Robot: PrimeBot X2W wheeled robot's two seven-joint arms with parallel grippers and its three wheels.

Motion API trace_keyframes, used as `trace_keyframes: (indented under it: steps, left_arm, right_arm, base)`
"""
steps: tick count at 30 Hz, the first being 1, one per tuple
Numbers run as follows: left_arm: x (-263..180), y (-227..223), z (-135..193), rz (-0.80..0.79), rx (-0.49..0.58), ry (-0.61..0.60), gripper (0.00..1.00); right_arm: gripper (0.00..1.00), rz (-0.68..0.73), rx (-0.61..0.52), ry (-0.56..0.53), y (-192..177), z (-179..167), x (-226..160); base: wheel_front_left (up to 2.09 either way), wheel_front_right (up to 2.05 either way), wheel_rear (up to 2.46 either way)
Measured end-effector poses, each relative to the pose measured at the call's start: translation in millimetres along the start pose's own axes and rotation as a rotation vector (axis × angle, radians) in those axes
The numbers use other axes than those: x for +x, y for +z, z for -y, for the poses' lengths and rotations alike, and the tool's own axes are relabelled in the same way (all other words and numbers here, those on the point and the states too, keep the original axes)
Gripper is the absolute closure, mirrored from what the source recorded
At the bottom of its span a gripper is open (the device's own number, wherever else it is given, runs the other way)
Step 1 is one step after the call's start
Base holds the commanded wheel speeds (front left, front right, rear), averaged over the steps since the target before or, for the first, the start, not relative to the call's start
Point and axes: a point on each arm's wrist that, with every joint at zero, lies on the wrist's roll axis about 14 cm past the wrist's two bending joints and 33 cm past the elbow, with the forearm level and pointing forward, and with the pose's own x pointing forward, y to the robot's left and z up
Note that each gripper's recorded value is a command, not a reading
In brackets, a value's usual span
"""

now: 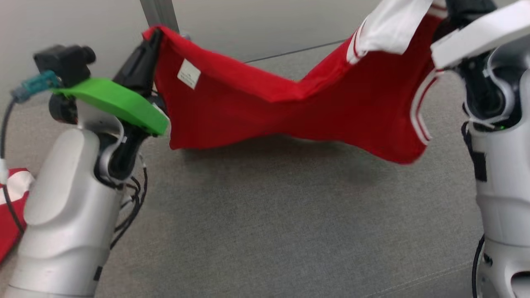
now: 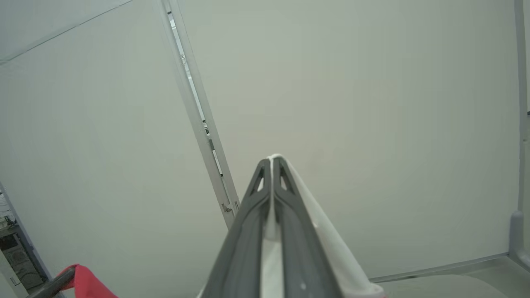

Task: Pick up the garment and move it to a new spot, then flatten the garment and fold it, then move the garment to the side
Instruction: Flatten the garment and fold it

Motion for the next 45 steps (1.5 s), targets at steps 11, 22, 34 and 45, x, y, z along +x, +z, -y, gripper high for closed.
trace_keyframes:
  steps: [11, 22, 34, 45]
  left_arm:
    - [63, 30, -44, 0.105, -0.078, 0.035, 1.00]
    - [103, 101, -61, 0.499, -0.005, -0.013, 1.00]
    - [55, -19, -101, 0.304, -0.122, 0.097, 1.00]
    - [-75, -130, -71, -0.040, -0.295, 0.233, 1.00]
  right_arm:
    - [1.00, -0.001, -0.065, -0.085, -33, 36, 70]
    - [1.00, 0.470, -0.124, -0.091, 31, 37, 126]
    - [1.00, 0.083, -0.122, 0.000, -130, 33, 91]
    - [1.00, -0.521, -0.057, -0.122, -205, 74, -58]
  base:
    - [0.00, 0.00, 0.00]
    - [0.00, 0.00, 0.00]
    - [0.00, 0.00, 0.00]
    - [0.00, 0.00, 0.00]
